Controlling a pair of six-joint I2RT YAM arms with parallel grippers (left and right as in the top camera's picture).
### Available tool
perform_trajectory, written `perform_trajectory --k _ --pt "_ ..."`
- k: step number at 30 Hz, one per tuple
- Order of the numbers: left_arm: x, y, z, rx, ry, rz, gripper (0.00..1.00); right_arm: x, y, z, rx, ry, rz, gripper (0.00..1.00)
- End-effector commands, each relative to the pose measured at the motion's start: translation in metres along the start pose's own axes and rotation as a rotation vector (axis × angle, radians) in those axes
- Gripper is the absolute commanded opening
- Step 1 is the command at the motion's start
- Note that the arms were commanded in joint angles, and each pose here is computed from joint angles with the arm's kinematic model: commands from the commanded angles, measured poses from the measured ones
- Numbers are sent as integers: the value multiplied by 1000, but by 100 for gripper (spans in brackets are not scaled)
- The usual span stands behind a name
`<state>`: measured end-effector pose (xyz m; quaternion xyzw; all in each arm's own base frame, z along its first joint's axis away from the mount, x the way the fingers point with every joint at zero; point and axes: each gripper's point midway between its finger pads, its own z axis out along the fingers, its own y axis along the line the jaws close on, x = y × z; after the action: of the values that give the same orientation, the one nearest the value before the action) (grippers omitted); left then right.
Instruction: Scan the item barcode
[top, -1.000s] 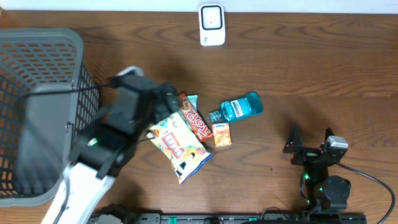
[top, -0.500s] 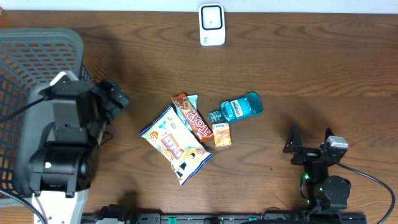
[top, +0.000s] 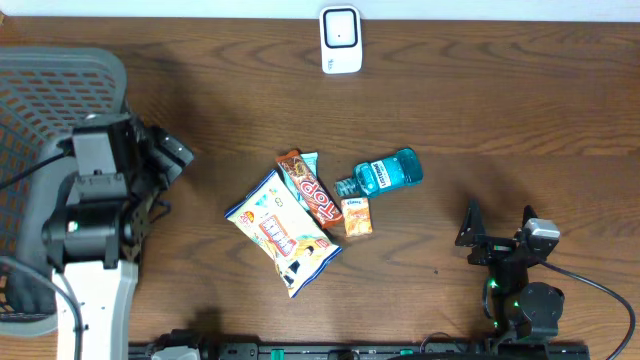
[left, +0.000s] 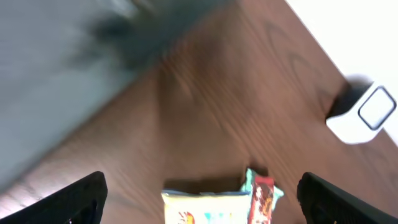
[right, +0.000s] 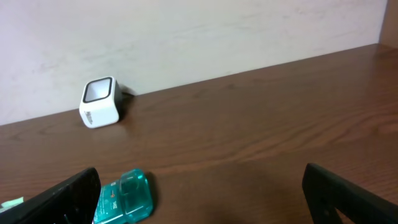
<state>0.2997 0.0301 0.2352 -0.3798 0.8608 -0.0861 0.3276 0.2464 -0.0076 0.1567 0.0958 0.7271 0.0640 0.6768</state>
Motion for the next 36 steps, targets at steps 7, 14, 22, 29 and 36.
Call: perform_trajectory --k 7,14,22,29,36 --pt "37 -13 62 0 281 -20 98 -1 -1 0 5 -4 1 99" --pt "51 -4 89 -65 360 -25 98 -1 -1 0 5 -4 1 99" --pt "52 -3 92 -73 369 -22 98 -1 -1 0 5 -4 1 99" --pt "53 -4 92 -67 370 -6 98 -1 -1 0 5 -4 1 99" --pt "71 -34 91 -2 377 86 98 -1 -1 0 5 -4 1 99"
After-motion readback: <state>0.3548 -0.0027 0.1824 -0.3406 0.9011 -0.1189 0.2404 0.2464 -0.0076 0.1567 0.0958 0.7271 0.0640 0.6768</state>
